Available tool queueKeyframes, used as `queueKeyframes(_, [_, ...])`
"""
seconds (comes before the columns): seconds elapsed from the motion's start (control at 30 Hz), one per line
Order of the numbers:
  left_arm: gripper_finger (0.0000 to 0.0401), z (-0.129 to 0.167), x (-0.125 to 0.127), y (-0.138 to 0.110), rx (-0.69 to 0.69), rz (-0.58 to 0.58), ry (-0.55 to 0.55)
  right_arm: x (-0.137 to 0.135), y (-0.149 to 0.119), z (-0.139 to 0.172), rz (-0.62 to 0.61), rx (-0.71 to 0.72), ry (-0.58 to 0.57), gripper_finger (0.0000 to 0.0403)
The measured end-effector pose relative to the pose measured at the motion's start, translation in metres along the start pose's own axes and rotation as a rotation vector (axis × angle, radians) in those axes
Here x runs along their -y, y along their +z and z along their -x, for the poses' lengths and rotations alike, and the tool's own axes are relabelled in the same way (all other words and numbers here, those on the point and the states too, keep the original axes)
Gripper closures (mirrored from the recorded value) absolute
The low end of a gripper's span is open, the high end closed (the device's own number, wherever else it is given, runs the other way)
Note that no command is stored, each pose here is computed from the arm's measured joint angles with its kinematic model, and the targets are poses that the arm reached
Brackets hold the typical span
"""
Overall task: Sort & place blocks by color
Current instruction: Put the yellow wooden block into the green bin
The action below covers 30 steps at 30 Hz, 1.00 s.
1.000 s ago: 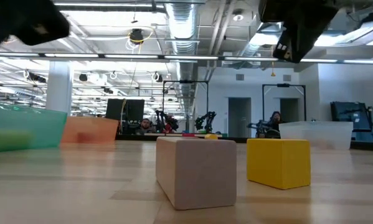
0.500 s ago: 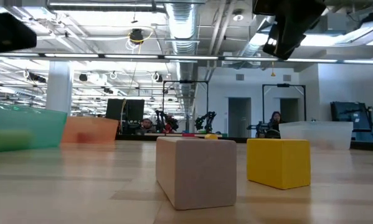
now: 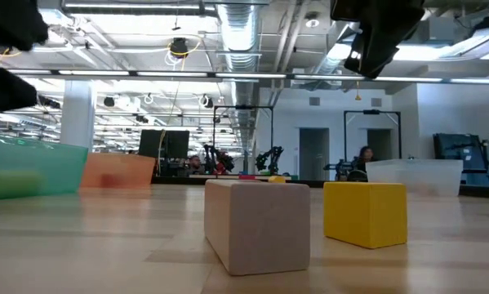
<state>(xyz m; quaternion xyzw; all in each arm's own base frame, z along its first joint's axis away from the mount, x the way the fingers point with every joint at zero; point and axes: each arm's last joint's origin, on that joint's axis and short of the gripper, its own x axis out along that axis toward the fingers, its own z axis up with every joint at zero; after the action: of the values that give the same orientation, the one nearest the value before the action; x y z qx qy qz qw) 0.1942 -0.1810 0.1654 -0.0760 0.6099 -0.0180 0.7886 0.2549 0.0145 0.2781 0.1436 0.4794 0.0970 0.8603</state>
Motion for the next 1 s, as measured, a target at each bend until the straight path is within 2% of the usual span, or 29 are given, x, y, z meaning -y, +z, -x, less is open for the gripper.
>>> queueKeyframes(0.23, [0.0179, -0.011, -0.006, -0.010, -0.002, 0.012, 0.003, 0.000, 0.002, 0.000, 0.033, 0.023, -0.013, 0.0295])
queueKeyframes(0.7, [0.0182, -0.018, -0.009, -0.020, -0.016, 0.020, -0.014, 0.010, 0.004, 0.003, 0.012, 0.033, -0.037, 0.0295])
queueKeyframes(0.8, [0.0202, -0.019, -0.009, -0.020, -0.024, 0.029, -0.019, 0.011, 0.004, 0.003, 0.020, 0.034, -0.039, 0.0295])
queueKeyframes(1.0, [0.0273, -0.018, -0.007, -0.019, -0.035, 0.047, -0.033, 0.011, 0.004, 0.003, 0.030, 0.034, -0.040, 0.0295])
